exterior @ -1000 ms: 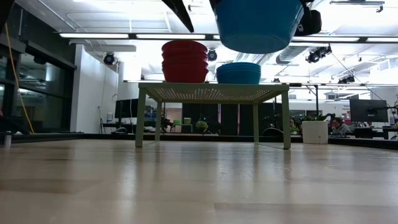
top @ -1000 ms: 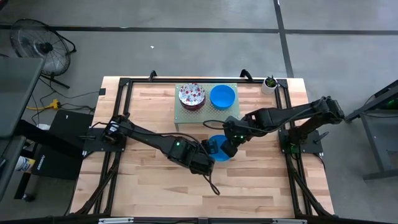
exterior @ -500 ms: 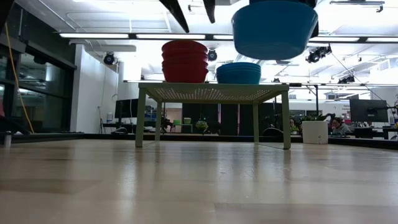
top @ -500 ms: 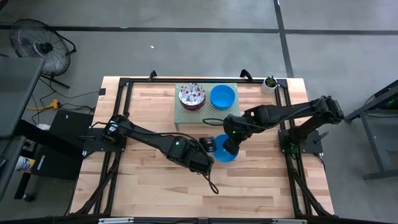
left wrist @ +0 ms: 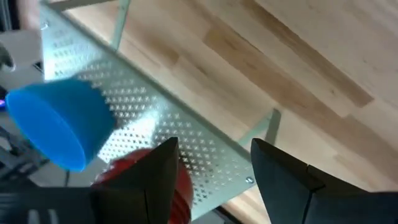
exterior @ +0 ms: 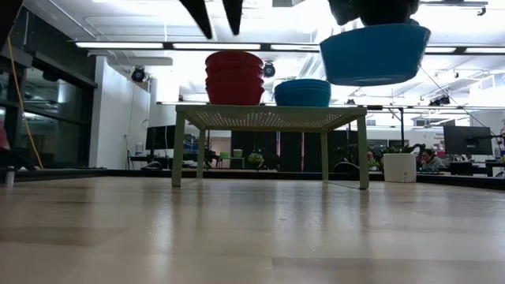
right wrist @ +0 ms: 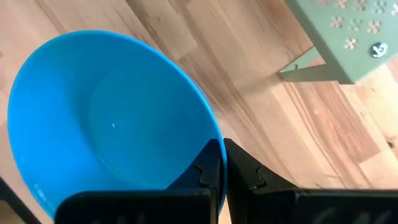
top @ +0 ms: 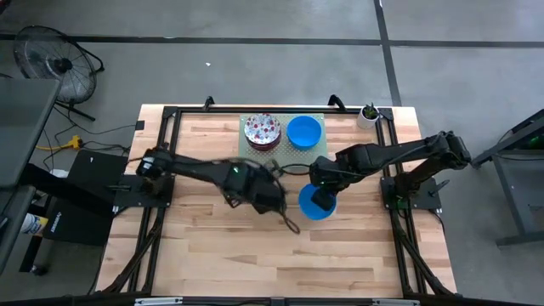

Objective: Pick & Place Mini bowls
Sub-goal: Stack the light blue bowl on the stacked light blue bowl on the shelf

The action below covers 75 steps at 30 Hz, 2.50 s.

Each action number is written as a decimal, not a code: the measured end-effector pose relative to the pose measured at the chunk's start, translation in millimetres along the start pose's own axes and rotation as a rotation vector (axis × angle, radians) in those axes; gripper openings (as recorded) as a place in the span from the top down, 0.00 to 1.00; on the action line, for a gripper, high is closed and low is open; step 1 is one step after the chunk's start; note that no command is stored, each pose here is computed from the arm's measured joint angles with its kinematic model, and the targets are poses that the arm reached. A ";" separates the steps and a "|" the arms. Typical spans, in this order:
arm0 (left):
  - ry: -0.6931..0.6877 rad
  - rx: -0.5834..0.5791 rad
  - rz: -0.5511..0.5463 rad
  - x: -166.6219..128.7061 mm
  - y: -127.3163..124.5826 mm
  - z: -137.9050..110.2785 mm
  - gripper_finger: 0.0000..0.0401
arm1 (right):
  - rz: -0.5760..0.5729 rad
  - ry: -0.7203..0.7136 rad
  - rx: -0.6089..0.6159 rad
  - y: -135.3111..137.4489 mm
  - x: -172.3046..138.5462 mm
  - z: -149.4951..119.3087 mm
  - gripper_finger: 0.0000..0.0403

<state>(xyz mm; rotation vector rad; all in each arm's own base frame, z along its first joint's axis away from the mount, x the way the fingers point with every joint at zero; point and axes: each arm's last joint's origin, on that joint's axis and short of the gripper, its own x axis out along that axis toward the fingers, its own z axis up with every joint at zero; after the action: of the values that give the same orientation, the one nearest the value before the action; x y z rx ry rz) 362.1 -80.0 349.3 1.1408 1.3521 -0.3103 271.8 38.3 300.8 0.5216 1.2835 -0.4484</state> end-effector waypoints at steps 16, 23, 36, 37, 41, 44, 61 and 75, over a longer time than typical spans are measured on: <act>-0.328 -0.485 0.178 -44.5 -33.2 -95.4 0.52 | -0.024 -0.040 -0.047 -8.0 -14.4 -7.4 1.00; -0.492 -0.771 0.230 -17.1 -89.7 -127.1 0.52 | -0.011 -0.071 -0.038 -19.1 -27.0 -8.4 1.00; -0.742 -1.166 0.397 27.8 -166.0 -171.0 0.51 | 0.006 -0.100 -0.030 -41.5 -42.4 -5.2 1.00; -0.791 -1.193 0.417 27.8 -167.9 -173.0 0.51 | 0.004 -0.099 -0.030 -42.5 -42.5 -5.0 1.00; -0.879 -1.235 0.469 36.4 -186.9 -185.1 0.51 | 0.011 -0.088 -0.027 -45.2 -42.9 -4.0 1.00; -0.970 -1.265 0.524 40.7 -198.9 -193.5 0.51 | 0.026 -0.089 -0.030 -44.7 -42.8 -3.0 1.00; -1.212 -1.209 0.648 86.0 -239.6 -196.4 0.51 | 0.129 -0.126 0.140 -66.4 -67.0 19.9 1.00; -1.271 -1.066 0.626 105.6 -246.3 -183.8 0.63 | 0.154 -0.254 0.311 -108.5 -112.4 41.1 1.00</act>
<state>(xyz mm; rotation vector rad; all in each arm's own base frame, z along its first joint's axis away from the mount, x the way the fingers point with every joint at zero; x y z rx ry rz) 94.9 -8.7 178.7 0.2201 -0.0946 0.1679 214.6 -70.4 405.8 0.7927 0.9265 -0.5689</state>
